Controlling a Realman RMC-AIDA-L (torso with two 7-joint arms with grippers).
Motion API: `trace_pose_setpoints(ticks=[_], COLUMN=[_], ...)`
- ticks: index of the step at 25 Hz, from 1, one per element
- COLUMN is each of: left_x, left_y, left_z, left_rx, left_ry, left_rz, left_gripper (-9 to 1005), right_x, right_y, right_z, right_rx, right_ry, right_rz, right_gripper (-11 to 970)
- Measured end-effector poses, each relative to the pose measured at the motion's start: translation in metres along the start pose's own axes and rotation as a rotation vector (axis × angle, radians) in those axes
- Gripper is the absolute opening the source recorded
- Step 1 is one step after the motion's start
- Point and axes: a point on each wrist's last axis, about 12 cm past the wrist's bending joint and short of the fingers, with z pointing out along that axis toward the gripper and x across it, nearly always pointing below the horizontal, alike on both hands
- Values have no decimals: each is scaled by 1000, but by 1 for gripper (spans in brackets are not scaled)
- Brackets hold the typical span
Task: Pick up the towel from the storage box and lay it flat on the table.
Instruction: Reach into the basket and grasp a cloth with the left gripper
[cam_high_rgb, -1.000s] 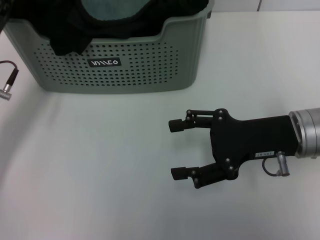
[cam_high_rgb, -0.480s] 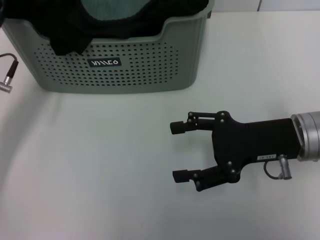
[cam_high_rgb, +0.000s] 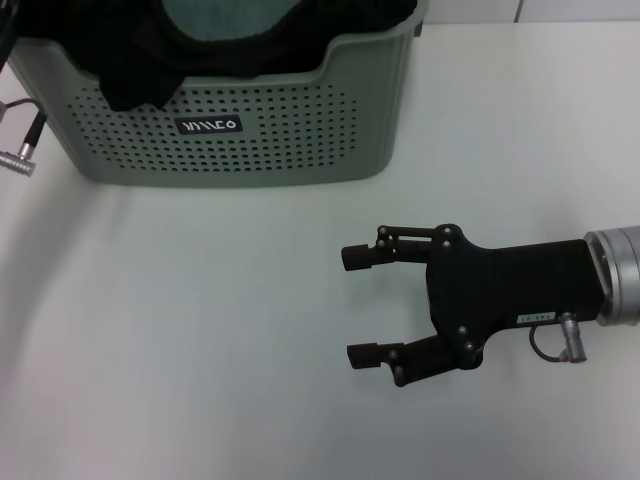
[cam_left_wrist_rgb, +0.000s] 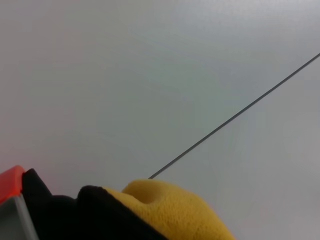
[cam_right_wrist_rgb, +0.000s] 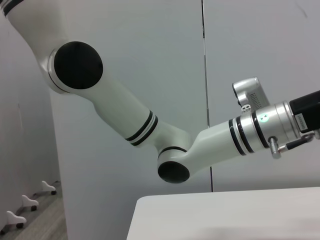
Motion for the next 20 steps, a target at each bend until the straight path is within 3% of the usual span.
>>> trace_pose_setpoints(ticks=[13, 16, 20], left_x=[-1, -1, -3], left_y=[-1, -7, -22], left_z=[1, 0, -10], left_rx=[11, 58, 202], left_ry=[-24, -27, -45], left_rz=[-11, -26, -39], left_gripper=[97, 66, 36], right_x=[1, 2, 4], right_y=[3, 3, 3], right_z=[-1, -2, -2], right_rx=[-1, 0, 9], right_ry=[-9, -12, -20], right_rz=[-15, -14, -17], right_gripper=[870, 870, 870])
